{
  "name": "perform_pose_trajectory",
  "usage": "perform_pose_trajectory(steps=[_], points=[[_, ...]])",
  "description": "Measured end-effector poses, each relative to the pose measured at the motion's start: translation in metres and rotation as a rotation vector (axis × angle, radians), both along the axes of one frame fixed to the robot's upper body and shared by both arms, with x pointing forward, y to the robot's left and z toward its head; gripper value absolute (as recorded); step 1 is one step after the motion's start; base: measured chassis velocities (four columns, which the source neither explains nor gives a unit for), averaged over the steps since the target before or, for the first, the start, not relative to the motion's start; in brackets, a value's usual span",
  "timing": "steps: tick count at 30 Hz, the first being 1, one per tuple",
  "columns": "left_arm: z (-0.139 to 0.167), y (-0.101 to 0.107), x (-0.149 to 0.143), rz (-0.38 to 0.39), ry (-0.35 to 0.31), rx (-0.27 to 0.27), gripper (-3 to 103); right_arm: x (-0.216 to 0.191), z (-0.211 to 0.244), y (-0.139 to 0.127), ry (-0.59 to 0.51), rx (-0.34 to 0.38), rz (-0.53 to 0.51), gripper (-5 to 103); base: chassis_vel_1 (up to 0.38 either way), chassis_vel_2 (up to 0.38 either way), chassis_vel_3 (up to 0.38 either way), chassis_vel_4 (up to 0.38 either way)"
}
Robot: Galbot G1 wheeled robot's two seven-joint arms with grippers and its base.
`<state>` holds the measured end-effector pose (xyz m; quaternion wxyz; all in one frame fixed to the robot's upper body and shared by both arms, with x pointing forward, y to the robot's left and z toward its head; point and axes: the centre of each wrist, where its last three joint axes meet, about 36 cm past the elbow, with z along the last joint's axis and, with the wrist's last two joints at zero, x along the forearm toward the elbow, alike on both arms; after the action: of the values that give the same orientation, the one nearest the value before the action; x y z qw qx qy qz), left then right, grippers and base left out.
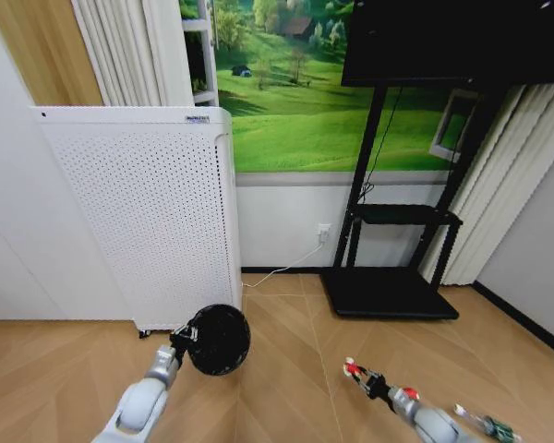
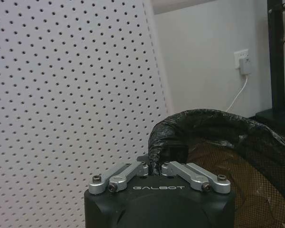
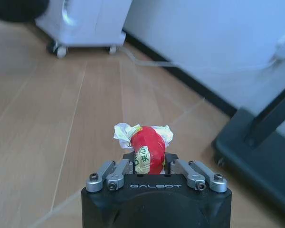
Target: Pick up the trash bin and place the garbage on the floor into it.
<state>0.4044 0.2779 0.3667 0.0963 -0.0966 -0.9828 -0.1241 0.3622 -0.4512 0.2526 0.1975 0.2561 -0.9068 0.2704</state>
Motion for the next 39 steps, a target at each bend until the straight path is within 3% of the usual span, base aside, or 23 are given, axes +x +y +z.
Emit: perform_pose_trajectory(steps=[10, 13, 19, 22, 32, 39], points=[[-0.012, -0.039, 0.01, -0.044, 0.031, -0.056, 6, 0.009, 0.058, 0.018, -0.119, 0.111, 0.07, 30, 0.0, 0.0, 0.0, 0.0], [-0.021, -0.061, 0.011, -0.066, 0.05, -0.085, 6, 0.01, 0.072, 0.039, -0.159, 0.182, 0.105, 30, 0.0, 0.0, 0.0, 0.0], [-0.03, -0.079, 0.013, -0.083, 0.068, -0.103, 6, 0.007, 0.083, 0.064, -0.188, 0.272, 0.149, 30, 0.0, 0.0, 0.0, 0.0], [-0.036, -0.102, 0.019, -0.098, 0.077, -0.13, 6, 0.002, 0.094, 0.092, -0.211, 0.346, 0.219, 30, 0.0, 0.0, 0.0, 0.0], [-0.039, -0.131, 0.025, -0.13, 0.084, -0.153, 6, 0.008, 0.1, 0.128, -0.233, 0.402, 0.297, 30, 0.0, 0.0, 0.0, 0.0], [-0.041, -0.142, 0.022, -0.15, 0.088, -0.154, 6, 0.018, 0.091, 0.139, -0.227, 0.414, 0.3, 30, 0.0, 0.0, 0.0, 0.0]])
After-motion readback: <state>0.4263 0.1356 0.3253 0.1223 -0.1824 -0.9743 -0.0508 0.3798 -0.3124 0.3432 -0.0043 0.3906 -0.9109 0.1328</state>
